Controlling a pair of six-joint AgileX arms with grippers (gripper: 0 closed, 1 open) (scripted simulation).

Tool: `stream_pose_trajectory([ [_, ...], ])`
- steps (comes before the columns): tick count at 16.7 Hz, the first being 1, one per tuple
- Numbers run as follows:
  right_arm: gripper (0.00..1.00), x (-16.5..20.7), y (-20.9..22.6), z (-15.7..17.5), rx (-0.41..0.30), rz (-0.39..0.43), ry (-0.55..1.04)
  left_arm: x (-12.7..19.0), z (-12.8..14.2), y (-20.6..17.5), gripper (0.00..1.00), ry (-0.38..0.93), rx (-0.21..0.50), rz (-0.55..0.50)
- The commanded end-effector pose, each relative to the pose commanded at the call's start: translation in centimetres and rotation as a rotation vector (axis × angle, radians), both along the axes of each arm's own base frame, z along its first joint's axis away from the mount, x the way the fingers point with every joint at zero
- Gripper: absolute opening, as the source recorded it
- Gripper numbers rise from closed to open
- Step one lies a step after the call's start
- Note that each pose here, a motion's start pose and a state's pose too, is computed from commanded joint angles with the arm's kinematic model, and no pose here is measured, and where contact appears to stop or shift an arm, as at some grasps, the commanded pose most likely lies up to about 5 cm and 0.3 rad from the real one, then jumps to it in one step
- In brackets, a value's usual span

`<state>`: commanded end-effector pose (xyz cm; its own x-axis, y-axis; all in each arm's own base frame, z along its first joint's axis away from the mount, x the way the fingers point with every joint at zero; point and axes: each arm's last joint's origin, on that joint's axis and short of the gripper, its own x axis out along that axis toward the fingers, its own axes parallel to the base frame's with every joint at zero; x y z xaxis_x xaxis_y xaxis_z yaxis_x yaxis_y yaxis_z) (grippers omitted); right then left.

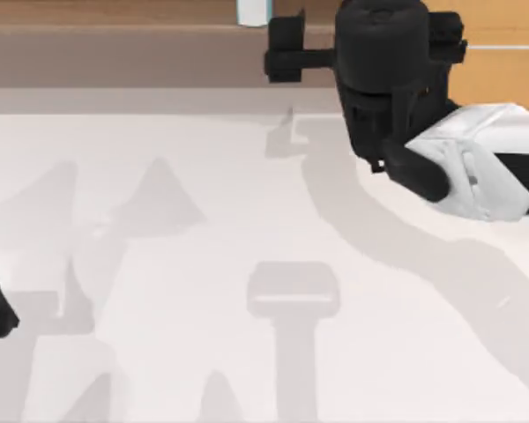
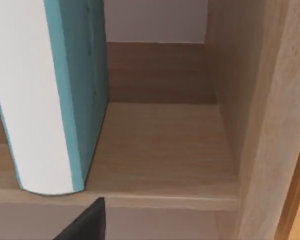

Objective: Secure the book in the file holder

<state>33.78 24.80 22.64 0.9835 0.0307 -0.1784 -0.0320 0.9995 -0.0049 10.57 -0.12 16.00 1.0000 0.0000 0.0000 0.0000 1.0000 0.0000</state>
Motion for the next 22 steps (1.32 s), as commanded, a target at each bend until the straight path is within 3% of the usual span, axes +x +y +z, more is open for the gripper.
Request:
stream_pose_trajectory([
  [4,1.0,3.9,5.2,-2.3,-0.03,-0.021,-0.053,0.0,0.0,0.0,1.0,0.0,0.0,0.0],
  [9,1.0,7.3,8.6,-2.6,-0.021,-0.05,-0.143,0.0,0.0,0.0,1.0,0.0,0.0,0.0],
  [22,1.0,8.8,9.8,-2.1,-0.006,-0.037,-0.191,0.0,0.0,0.0,1.0,0.0,0.0,0.0],
])
